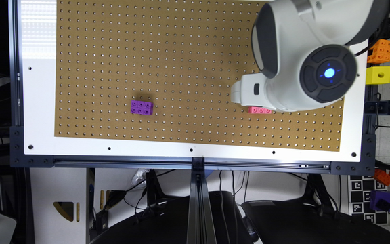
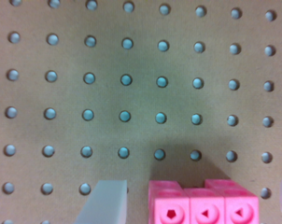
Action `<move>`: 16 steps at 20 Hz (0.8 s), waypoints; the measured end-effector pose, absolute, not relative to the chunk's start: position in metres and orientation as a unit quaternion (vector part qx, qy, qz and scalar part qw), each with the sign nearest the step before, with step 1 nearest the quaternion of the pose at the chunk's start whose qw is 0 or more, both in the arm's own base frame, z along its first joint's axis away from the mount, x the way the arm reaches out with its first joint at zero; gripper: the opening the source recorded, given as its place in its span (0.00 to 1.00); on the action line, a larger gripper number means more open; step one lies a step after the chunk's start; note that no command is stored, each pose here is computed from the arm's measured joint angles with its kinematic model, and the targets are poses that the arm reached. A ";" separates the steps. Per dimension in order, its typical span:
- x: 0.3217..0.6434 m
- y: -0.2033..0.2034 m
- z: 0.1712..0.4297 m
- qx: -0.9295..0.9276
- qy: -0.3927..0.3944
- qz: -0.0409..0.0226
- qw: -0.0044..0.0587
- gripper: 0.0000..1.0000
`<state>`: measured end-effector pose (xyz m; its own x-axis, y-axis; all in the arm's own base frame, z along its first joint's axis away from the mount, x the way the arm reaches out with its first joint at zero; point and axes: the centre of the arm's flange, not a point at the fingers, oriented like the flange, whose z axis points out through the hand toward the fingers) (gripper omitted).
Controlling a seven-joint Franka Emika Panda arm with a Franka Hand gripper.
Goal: Pick up pink block.
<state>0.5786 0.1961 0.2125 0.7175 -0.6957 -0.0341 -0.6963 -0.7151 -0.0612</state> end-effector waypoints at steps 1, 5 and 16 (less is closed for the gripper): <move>0.580 0.196 0.211 -0.926 0.376 0.003 0.036 1.00; 0.588 0.198 0.216 -0.926 0.376 -0.003 0.042 1.00; 0.594 0.199 0.196 -0.925 0.377 -0.001 0.041 1.00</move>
